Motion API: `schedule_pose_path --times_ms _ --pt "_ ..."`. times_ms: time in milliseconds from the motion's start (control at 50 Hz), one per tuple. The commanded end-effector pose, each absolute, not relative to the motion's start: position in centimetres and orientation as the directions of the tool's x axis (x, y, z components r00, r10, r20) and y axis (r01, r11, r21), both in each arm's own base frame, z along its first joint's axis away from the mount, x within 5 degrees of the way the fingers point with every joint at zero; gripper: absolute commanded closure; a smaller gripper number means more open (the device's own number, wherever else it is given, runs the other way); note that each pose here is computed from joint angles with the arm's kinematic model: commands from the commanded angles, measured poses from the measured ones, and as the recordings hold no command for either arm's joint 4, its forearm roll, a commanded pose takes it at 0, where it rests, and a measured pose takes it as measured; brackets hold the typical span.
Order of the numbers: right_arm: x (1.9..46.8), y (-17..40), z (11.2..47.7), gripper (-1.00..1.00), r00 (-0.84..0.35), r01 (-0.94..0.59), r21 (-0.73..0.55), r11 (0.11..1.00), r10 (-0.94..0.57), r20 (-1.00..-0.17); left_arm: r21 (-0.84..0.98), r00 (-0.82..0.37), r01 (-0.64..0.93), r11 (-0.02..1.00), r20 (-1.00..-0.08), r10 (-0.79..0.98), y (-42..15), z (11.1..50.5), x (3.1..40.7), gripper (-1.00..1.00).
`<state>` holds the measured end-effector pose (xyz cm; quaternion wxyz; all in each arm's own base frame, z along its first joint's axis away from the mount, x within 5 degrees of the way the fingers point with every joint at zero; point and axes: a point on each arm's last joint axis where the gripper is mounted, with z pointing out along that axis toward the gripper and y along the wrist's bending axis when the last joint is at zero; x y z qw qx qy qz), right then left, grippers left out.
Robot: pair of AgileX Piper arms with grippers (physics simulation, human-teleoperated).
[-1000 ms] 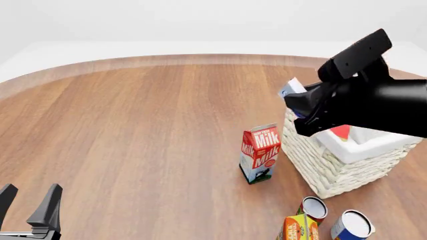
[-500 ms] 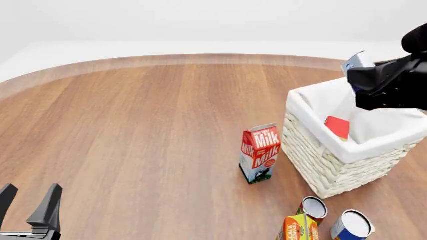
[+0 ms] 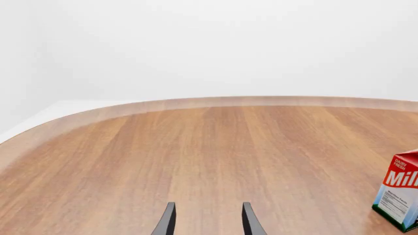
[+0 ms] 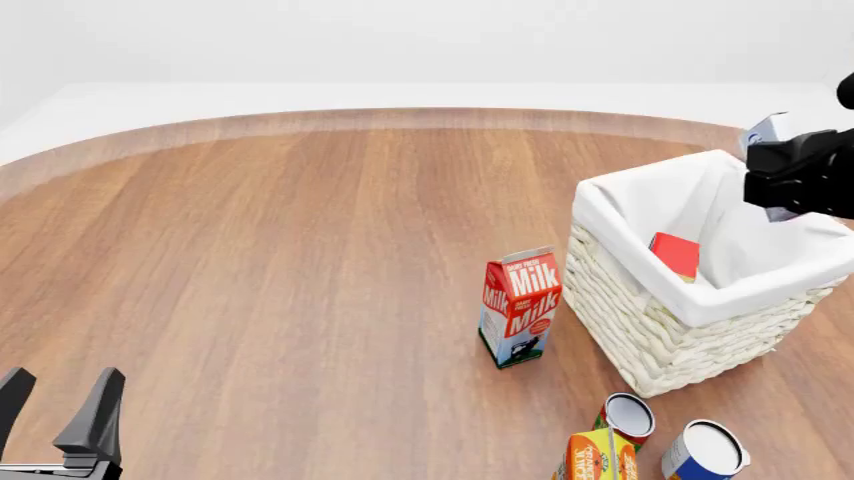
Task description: Pick up the cream cheese box and the butter, and put them in the basket.
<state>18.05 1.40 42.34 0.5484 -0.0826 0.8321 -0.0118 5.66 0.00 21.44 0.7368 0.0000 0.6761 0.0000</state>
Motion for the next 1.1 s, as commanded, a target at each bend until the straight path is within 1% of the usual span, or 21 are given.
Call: schedule_pose_path --times_ms 20,320,840,1100 --pt "18.8 0.8 41.3 1.0 -0.401 -0.083 -0.095 0.992 -0.121 -0.908 0.0 0.086 0.0 1.0 -0.996 0.0 0.0 21.4 5.7 -1.0" --pt "19.7 0.3 40.3 1.0 -0.414 -0.054 -0.085 0.995 -0.1 -0.905 0.0 0.086 0.0 1.0 -0.996 0.0 0.0 21.4 5.7 -1.0" --pt "21.6 0.6 38.2 1.0 -0.441 -0.064 -0.072 0.995 -0.093 -0.893 0.0 0.086 0.0 1.0 -0.996 0.0 0.0 21.4 5.7 -1.0" --pt "22.1 0.6 37.9 1.0 -0.444 -0.063 -0.069 0.996 -0.09 -0.891 0.0 0.086 0.0 1.0 -0.996 0.0 0.0 21.4 5.7 -1.0"
